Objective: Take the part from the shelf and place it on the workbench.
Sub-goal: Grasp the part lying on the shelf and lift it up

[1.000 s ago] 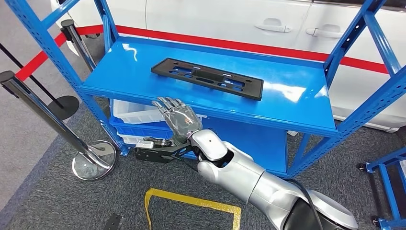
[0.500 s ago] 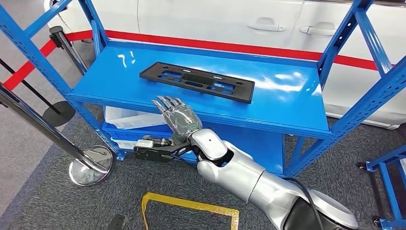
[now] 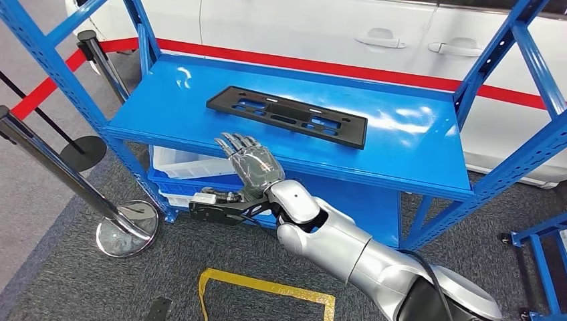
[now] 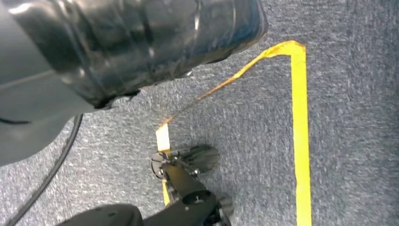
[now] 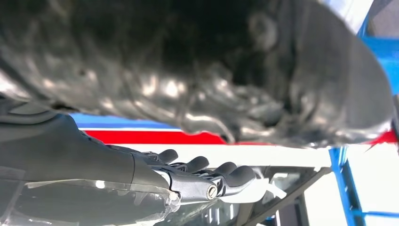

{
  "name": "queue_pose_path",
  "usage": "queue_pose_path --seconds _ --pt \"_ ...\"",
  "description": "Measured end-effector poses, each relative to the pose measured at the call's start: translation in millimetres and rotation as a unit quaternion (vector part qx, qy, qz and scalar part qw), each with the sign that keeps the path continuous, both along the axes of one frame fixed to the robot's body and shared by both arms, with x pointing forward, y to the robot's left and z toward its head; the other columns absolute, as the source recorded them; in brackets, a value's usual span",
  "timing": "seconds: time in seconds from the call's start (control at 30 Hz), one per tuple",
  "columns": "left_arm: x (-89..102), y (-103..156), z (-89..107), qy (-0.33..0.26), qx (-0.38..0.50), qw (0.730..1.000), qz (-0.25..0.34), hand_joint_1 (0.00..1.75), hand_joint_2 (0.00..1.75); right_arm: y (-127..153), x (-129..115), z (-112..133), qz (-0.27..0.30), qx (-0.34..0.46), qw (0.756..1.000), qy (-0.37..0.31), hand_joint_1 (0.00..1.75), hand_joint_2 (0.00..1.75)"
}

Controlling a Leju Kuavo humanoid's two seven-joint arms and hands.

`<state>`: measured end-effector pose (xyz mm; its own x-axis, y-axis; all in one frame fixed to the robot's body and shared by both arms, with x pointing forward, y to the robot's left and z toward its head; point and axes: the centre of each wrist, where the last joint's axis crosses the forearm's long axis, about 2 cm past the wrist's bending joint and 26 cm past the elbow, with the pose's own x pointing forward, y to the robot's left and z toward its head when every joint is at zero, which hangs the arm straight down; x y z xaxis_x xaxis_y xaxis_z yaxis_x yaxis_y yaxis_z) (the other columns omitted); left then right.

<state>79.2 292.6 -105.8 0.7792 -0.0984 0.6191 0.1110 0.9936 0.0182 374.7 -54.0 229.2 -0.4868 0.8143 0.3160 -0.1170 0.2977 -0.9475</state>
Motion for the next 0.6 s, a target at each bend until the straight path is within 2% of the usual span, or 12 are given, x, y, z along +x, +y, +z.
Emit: queue_pose_path --seconds 0.23,0.6 --pt "0.5 -0.8 0.1 -0.001 0.001 1.0 -0.004 0.0 0.0 -3.9 3.9 2.8 -0.027 0.017 0.999 -0.029 0.0 0.0" --pt "0.3 -2.3 0.1 0.008 -0.001 1.0 -0.007 0.0 0.0 -12.1 8.1 -7.2 -0.051 0.016 0.998 -0.019 0.0 0.0"
